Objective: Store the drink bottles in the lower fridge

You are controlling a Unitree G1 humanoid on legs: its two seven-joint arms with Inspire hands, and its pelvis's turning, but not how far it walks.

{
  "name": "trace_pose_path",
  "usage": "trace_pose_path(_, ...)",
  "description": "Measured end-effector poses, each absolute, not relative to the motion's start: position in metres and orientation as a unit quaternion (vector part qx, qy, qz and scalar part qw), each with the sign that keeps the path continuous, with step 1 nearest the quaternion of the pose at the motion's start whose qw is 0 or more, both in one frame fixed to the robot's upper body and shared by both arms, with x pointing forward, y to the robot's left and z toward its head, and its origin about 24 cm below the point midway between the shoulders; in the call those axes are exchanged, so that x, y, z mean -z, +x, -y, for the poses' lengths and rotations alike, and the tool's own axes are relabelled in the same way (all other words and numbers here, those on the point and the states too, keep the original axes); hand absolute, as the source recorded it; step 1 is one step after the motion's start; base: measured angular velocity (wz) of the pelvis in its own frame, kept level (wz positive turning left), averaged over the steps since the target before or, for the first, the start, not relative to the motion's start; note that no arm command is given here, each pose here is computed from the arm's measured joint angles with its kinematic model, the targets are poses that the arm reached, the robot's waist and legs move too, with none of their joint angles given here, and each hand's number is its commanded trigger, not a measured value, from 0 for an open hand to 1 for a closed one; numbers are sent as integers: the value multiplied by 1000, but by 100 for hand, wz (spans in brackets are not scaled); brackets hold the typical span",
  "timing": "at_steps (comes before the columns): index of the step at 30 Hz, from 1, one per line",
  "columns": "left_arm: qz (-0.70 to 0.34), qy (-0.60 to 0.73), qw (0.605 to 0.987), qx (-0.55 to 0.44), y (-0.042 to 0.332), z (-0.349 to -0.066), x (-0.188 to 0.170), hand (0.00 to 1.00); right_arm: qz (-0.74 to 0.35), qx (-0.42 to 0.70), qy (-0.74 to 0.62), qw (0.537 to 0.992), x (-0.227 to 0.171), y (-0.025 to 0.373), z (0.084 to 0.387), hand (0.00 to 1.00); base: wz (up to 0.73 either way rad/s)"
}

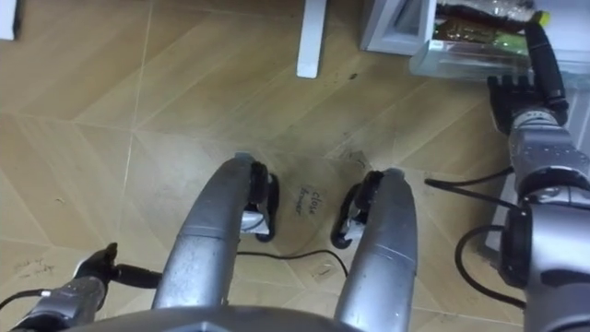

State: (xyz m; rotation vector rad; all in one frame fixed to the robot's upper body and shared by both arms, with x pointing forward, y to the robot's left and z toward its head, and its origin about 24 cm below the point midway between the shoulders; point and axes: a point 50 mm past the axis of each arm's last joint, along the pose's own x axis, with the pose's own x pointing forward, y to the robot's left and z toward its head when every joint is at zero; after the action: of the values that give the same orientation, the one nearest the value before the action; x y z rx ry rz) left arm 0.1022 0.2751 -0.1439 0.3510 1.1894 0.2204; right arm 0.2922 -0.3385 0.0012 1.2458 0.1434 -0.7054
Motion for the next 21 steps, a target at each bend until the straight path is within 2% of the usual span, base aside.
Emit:
trace_pose_path(9, -542, 157, 819, -108, 94, -274, 143, 0, -79, 341, 541, 765, -9, 293, 346, 0, 3)
trace_pose_path(16, -564, 161, 802, -111, 63, -280, 145, 0, -87, 358, 540, 757, -15, 296, 346, 0, 0)
trace_pose_path(21, -561, 167, 803, -114, 61, -284, 144, 0, -91, 369, 532, 756, -18, 299, 345, 0, 0)
